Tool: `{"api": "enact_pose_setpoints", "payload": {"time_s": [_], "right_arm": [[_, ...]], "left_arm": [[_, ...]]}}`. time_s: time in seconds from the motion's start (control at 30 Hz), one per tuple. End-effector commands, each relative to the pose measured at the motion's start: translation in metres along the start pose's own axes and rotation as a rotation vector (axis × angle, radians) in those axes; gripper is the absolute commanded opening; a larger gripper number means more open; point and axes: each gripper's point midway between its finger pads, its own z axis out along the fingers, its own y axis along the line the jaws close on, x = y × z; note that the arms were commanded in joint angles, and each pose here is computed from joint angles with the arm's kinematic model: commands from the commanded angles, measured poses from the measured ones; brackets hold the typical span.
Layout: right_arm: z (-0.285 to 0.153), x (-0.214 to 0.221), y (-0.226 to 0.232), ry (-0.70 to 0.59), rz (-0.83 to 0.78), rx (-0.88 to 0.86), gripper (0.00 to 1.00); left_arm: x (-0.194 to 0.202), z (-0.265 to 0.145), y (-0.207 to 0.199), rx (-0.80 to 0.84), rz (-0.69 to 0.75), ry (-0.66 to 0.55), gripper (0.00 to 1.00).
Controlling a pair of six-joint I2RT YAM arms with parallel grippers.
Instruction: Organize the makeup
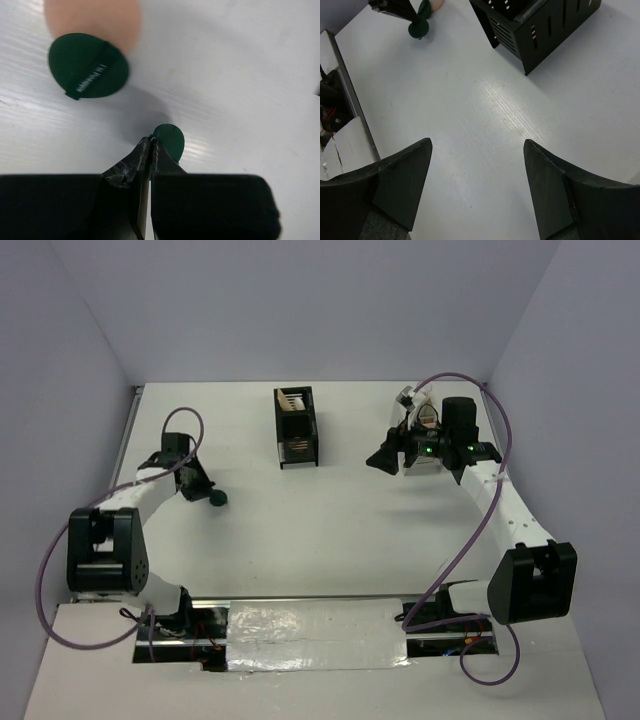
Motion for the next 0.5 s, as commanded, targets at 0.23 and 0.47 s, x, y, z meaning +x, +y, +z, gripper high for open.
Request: {"api": "enact_pose_setpoints", "payload": {"time_s": [0.23,0.47], "right_arm": [[-0.004,-0.018,0.007,-0.035,-0.045,-0.012,0.69],[-0.005,-0.018,0.007,-0.035,-0.047,-0.009,0.14]], "left_arm": [[-0.028,-0.105,-0.107,0.571,0.152,-0.214,0.00],[-0.043,-0.155,-0.198,0.812,0.300,-0.319,0.00]]}}
